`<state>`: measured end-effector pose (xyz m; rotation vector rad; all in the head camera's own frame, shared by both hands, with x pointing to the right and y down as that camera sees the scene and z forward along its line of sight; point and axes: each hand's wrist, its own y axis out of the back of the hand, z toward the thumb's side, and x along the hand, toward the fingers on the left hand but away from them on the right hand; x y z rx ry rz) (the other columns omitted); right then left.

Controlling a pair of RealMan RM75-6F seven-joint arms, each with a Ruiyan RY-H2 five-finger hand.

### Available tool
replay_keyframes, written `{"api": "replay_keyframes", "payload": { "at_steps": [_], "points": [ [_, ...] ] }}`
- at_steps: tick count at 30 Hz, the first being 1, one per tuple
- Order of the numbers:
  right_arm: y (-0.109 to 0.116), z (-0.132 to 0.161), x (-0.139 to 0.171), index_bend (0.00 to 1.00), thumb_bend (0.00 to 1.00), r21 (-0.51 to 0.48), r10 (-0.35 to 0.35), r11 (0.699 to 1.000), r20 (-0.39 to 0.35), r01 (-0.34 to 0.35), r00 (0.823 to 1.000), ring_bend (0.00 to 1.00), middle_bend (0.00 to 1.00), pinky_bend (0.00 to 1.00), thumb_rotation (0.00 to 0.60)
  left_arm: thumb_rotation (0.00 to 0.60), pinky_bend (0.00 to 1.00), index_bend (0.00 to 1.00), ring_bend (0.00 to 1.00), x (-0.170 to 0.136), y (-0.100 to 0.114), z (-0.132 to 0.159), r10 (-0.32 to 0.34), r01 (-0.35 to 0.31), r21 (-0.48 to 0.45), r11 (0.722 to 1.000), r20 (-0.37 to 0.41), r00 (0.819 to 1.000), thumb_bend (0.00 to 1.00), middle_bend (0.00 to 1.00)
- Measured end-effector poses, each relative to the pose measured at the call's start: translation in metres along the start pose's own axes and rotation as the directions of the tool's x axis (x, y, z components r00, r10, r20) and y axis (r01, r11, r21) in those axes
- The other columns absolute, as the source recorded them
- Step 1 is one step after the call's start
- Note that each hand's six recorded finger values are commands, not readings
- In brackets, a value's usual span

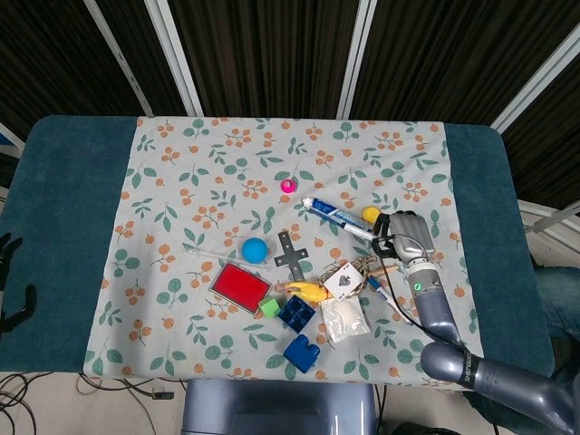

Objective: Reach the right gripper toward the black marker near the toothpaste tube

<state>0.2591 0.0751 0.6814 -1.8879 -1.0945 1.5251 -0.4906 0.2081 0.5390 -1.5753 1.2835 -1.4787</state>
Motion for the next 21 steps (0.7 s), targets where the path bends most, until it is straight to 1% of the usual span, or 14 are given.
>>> {"api": "replay_keyframes", "payload": {
  "at_steps": [2,5,6,8,9,11,14,15,17,18,21],
  "points": [
    [0.01,0.005,0.004,0.63,0.47,-0.066,-0.003,0.998,-0.015,0.002,1.0,0.36,0.62,0.25,0.6,0.6,0.02,0.06,0.02,-0.001,0.0,0.0,0.0,0.0,-0.003,1.0,-0.001,1.0,0.52,0.0],
    [0.028,0.014,0.013,0.63,0.47,-0.195,0.003,0.981,-0.04,-0.011,0.999,0.36,0.62,0.25,0.6,0.6,0.02,0.06,0.02,-0.002,0.0,0.0,0.001,-0.001,-0.005,1.0,-0.002,1.0,0.52,0.0],
    [0.036,0.017,0.016,0.63,0.47,-0.247,0.009,0.969,-0.05,-0.021,0.999,0.36,0.62,0.25,0.6,0.6,0.02,0.06,0.02,-0.002,0.0,0.0,0.002,-0.002,-0.005,1.0,-0.002,1.0,0.52,0.0],
    [0.047,0.02,0.021,0.63,0.47,-0.321,0.022,0.946,-0.067,-0.042,0.998,0.36,0.62,0.25,0.6,0.6,0.02,0.06,0.02,-0.002,0.001,0.0,0.004,-0.004,-0.007,1.0,-0.002,1.0,0.52,0.0],
    [0.054,0.022,0.025,0.63,0.47,-0.364,0.031,0.93,-0.078,-0.058,0.996,0.36,0.62,0.25,0.6,0.6,0.02,0.06,0.02,-0.002,0.001,0.0,0.005,-0.005,-0.007,1.0,-0.002,1.0,0.52,0.0],
    [0.066,0.022,0.031,0.63,0.47,-0.419,0.045,0.904,-0.093,-0.08,0.995,0.36,0.62,0.25,0.6,0.6,0.02,0.06,0.02,-0.002,0.001,0.0,0.005,-0.005,-0.007,1.0,-0.002,1.0,0.52,0.0],
    [0.081,0.024,0.039,0.64,0.47,-0.504,0.068,0.855,-0.119,-0.119,0.991,0.36,0.62,0.25,0.6,0.6,0.02,0.06,0.02,-0.003,0.0,0.0,0.005,-0.005,-0.008,1.0,-0.002,1.0,0.52,0.0],
    [0.085,0.025,0.041,0.64,0.47,-0.541,0.078,0.83,-0.131,-0.137,0.988,0.36,0.62,0.25,0.6,0.6,0.02,0.06,0.02,-0.003,0.0,0.0,0.005,-0.005,-0.008,1.0,-0.002,1.0,0.52,0.0],
    [0.09,0.027,0.044,0.64,0.47,-0.59,0.09,0.791,-0.149,-0.162,0.985,0.36,0.62,0.25,0.6,0.6,0.02,0.06,0.02,-0.003,0.001,0.0,0.006,-0.006,-0.009,1.0,-0.002,1.0,0.52,0.0],
    [0.093,0.027,0.046,0.64,0.47,-0.619,0.098,0.765,-0.16,-0.177,0.982,0.36,0.62,0.25,0.6,0.6,0.02,0.06,0.02,-0.003,0.001,0.0,0.006,-0.006,-0.009,1.0,-0.002,1.0,0.52,0.0],
    [0.1,0.028,0.051,0.64,0.47,-0.677,0.114,0.705,-0.19,-0.214,0.975,0.36,0.62,0.25,0.6,0.6,0.02,0.06,0.02,-0.003,0.001,0.0,0.008,-0.008,-0.009,1.0,-0.003,1.0,0.52,0.0]
  ]
}}
